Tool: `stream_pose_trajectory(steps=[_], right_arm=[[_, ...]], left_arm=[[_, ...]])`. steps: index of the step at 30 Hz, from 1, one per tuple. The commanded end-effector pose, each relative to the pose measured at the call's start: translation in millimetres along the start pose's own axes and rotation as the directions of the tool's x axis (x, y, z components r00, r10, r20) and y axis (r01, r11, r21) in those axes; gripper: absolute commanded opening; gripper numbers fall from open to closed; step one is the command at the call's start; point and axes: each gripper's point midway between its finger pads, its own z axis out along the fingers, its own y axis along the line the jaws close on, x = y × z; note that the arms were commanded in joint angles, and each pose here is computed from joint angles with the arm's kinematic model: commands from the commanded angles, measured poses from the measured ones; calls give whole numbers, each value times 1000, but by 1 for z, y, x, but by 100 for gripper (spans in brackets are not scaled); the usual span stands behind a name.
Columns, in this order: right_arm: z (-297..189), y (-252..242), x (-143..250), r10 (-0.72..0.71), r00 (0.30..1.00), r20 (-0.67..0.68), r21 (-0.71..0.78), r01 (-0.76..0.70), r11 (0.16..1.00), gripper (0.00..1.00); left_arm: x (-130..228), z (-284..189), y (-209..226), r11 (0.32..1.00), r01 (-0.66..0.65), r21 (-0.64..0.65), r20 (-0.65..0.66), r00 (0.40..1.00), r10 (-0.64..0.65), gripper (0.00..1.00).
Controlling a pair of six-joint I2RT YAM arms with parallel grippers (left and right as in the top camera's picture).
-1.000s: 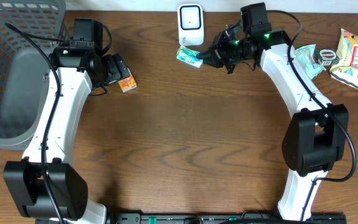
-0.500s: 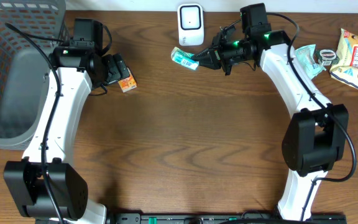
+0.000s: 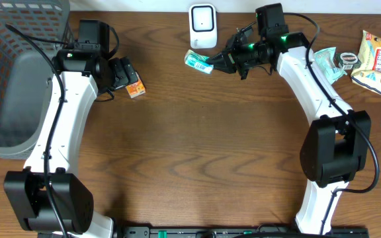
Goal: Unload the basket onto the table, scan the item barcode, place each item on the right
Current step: 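Hold the green Kleenex pack in front of the scanner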
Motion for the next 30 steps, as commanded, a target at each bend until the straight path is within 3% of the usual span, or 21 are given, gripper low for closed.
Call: stream_pose_trajectory(steps=[1, 11, 18, 22, 25, 30], right_arm=[[-1, 0, -3, -17, 1000, 17, 8, 17, 1000, 2], [-1, -2, -5, -17, 999, 28, 16, 17, 1000, 1], [1, -10, -16, -54, 993, 101, 79, 46, 996, 1], [1, -24, -34, -103, 970, 220, 188, 61, 980, 2], [-1, -30, -56, -198, 910, 364, 304, 85, 949, 1], [-3, -5, -85, -560, 673, 483, 538, 277, 797, 1]], left_arm=[[-2, 1, 3, 1000, -3, -14, 4, 1000, 3, 100], [-2, 1, 3, 1000, -3, -14, 4, 1000, 4, 100], [-2, 1, 3, 1000, -3, -14, 4, 1000, 3, 100], [-2, 1, 3, 1000, -3, -14, 4, 1000, 4, 100], [-2, 1, 3, 1000, -3, -14, 4, 1000, 4, 100], [-2, 1, 3, 1000, -3, -14, 4, 1000, 4, 100]])
